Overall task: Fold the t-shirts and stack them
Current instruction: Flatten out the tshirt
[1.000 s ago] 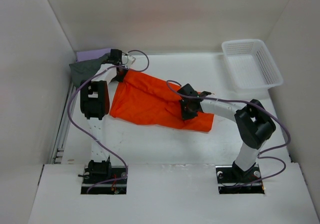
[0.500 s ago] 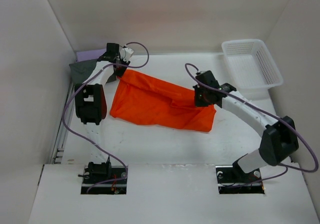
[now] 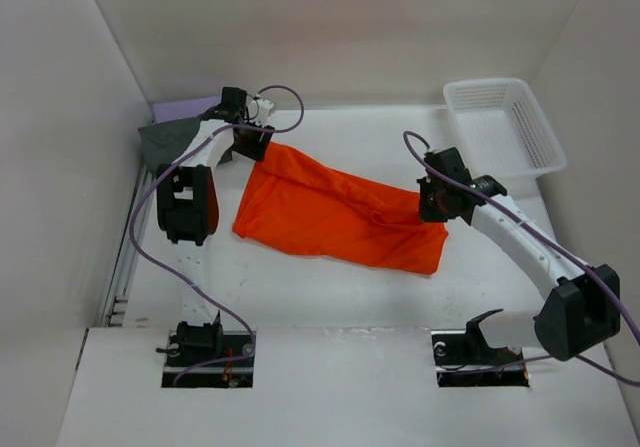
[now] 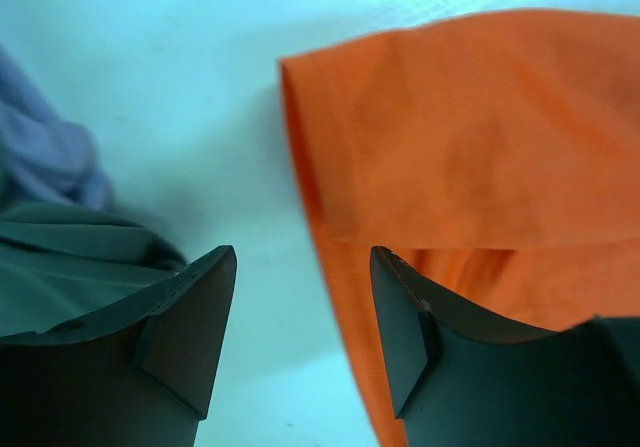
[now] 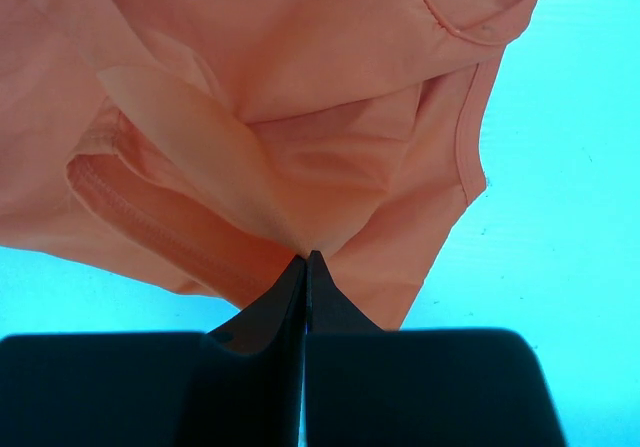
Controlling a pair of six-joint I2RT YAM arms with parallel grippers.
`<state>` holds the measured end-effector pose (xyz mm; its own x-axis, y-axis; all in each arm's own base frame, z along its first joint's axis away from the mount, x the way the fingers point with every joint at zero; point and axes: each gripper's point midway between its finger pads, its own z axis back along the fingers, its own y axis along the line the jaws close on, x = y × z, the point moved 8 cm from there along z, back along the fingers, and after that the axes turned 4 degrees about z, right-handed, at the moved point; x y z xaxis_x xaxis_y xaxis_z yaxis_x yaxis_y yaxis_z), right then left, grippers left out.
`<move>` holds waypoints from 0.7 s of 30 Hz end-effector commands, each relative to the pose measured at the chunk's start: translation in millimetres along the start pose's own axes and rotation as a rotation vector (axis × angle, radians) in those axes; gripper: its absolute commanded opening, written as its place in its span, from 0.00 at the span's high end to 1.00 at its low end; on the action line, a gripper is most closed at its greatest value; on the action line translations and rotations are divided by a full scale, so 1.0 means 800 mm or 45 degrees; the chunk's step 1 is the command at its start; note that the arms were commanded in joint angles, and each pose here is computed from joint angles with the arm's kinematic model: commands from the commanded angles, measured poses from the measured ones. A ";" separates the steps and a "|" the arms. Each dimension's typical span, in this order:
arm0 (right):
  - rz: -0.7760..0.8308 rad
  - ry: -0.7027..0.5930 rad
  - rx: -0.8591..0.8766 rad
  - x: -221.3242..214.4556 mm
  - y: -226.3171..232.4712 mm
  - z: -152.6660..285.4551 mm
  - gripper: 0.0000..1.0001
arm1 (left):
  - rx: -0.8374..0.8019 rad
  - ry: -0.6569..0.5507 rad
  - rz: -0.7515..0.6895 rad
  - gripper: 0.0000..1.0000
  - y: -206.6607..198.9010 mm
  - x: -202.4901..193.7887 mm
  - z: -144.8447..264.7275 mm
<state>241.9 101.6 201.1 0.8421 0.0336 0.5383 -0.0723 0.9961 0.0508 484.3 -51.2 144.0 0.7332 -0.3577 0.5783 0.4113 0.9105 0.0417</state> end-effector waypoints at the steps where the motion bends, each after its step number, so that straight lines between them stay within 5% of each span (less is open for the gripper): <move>1: 0.027 0.010 -0.007 -0.002 0.003 -0.003 1.00 | -0.194 0.026 0.140 0.46 -0.024 -0.007 0.000; 7: 0.042 0.032 -0.014 -0.007 0.006 -0.008 1.00 | -0.307 0.014 0.229 0.48 -0.039 -0.006 -0.010; 15: 0.031 0.013 -0.010 -0.006 0.005 -0.002 1.00 | -0.187 0.120 0.246 0.56 -0.029 -0.026 -0.045; 21: 0.039 0.013 -0.010 -0.006 0.005 0.000 1.00 | -0.142 0.084 0.226 0.52 -0.025 -0.018 -0.039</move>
<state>238.5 105.6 190.9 0.8622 0.0579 0.5033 -0.0883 0.9954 0.0368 476.4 -69.6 99.3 0.8430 -0.2313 0.4856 0.3490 0.9222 -0.1666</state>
